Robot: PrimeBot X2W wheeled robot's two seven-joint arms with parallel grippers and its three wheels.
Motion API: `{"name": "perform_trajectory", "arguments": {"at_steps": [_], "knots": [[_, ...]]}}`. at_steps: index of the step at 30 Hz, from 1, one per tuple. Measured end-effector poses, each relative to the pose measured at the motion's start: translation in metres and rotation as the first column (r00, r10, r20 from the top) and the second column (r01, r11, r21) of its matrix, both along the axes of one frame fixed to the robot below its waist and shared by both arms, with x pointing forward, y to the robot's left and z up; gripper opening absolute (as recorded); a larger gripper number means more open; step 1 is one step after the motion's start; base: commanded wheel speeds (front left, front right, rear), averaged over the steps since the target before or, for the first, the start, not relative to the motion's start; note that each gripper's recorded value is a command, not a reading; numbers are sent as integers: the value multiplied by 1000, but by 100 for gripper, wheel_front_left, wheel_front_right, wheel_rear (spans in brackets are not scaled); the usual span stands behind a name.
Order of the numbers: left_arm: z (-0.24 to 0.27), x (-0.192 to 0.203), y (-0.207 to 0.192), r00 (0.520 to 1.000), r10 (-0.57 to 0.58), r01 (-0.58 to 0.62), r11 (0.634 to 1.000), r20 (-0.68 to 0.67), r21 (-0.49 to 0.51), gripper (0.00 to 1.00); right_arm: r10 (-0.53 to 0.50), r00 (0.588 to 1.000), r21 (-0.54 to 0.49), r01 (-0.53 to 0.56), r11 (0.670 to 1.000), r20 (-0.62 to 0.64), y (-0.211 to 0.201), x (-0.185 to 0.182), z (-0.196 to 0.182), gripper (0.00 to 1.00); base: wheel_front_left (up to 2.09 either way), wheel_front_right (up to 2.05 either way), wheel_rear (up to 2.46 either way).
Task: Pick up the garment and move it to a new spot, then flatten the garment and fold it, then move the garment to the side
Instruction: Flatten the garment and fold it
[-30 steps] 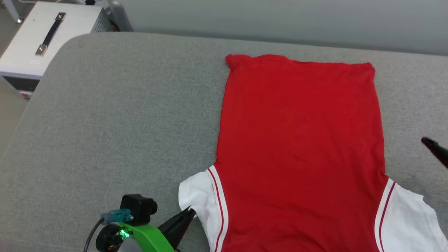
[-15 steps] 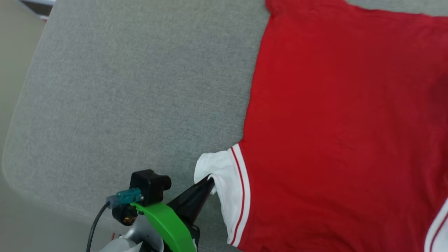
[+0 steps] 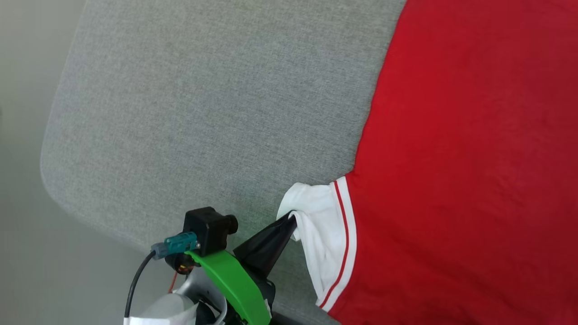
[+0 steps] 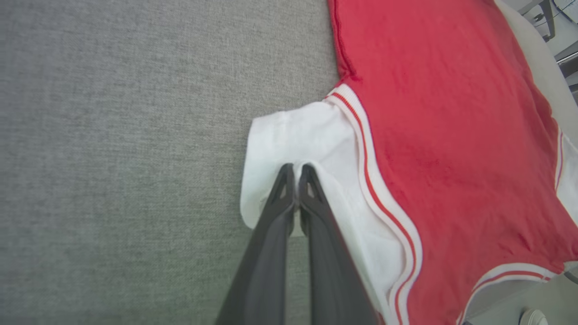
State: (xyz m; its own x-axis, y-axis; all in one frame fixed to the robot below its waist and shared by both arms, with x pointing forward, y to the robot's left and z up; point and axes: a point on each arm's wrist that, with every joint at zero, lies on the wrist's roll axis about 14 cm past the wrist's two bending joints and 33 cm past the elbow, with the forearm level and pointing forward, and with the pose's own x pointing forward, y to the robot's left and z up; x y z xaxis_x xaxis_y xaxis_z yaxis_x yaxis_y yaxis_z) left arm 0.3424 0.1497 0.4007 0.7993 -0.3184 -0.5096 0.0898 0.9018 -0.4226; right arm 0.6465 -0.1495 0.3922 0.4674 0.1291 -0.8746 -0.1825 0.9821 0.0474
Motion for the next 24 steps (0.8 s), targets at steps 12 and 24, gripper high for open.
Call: {"name": "perform_trajectory", "arguments": {"at_steps": [12,24], "knots": [[-9,-1,10,999,36,-36,999,-17,19,0,49,998,-31,-51,998,-40,14,1,-24,0,0,0,0],[13,5,3,998,4,-4,1000,67,7,0,-3,1000,10,3,1000,-28,-9,-36,-14,0,0,0,0]]}}
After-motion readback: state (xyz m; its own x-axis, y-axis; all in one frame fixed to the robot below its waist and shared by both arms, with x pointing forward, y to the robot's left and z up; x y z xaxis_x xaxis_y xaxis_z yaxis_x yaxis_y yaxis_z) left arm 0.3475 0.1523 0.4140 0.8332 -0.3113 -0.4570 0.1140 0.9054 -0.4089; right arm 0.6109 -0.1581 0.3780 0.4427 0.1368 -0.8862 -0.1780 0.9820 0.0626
